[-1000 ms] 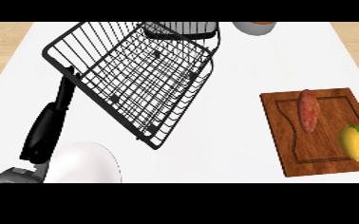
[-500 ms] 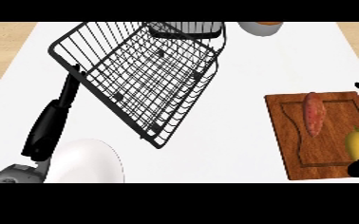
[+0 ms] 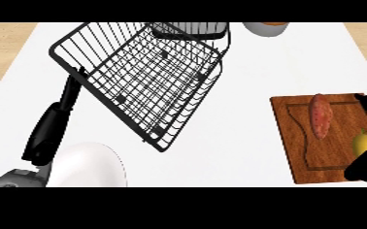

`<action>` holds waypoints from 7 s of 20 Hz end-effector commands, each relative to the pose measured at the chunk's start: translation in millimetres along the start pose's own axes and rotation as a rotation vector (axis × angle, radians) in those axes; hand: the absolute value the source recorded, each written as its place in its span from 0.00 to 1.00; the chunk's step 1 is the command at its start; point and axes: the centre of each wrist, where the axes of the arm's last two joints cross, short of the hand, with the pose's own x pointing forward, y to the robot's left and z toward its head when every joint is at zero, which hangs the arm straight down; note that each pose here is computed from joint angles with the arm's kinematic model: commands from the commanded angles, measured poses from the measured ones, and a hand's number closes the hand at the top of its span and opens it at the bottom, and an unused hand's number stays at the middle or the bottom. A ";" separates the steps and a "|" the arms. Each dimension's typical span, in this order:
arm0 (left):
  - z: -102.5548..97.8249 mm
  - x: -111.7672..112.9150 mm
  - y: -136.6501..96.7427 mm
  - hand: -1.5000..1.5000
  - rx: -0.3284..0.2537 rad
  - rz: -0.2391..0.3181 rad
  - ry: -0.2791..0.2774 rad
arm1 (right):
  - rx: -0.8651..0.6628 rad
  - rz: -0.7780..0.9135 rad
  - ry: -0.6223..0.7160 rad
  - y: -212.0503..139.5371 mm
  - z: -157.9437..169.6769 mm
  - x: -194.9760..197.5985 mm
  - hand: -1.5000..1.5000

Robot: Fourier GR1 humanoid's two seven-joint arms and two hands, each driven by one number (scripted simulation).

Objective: Pick the lemon from the cutting board and place it in the tiered basket

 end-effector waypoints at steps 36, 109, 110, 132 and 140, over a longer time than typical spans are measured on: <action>-7.2 3.8 3.0 0.50 -0.004 0.010 -0.029 | -0.019 0.016 0.188 60.1 -65.3 -78.5 0.00; -18.2 19.4 -11.3 0.50 -0.064 0.008 -0.062 | -0.524 -0.559 -0.410 -92.4 175.8 213.0 1.00; -14.0 12.3 -15.9 0.50 -0.038 0.015 -0.063 | -0.504 -0.593 -0.418 -99.8 175.2 218.9 1.00; -21.4 19.7 -23.6 0.50 -0.090 0.014 -0.101 | -0.326 -0.930 -0.491 -87.0 70.0 333.3 0.00; -16.0 16.0 -21.9 0.50 -0.043 0.024 -0.051 | -0.632 -1.183 -0.473 -107.5 73.6 337.3 0.00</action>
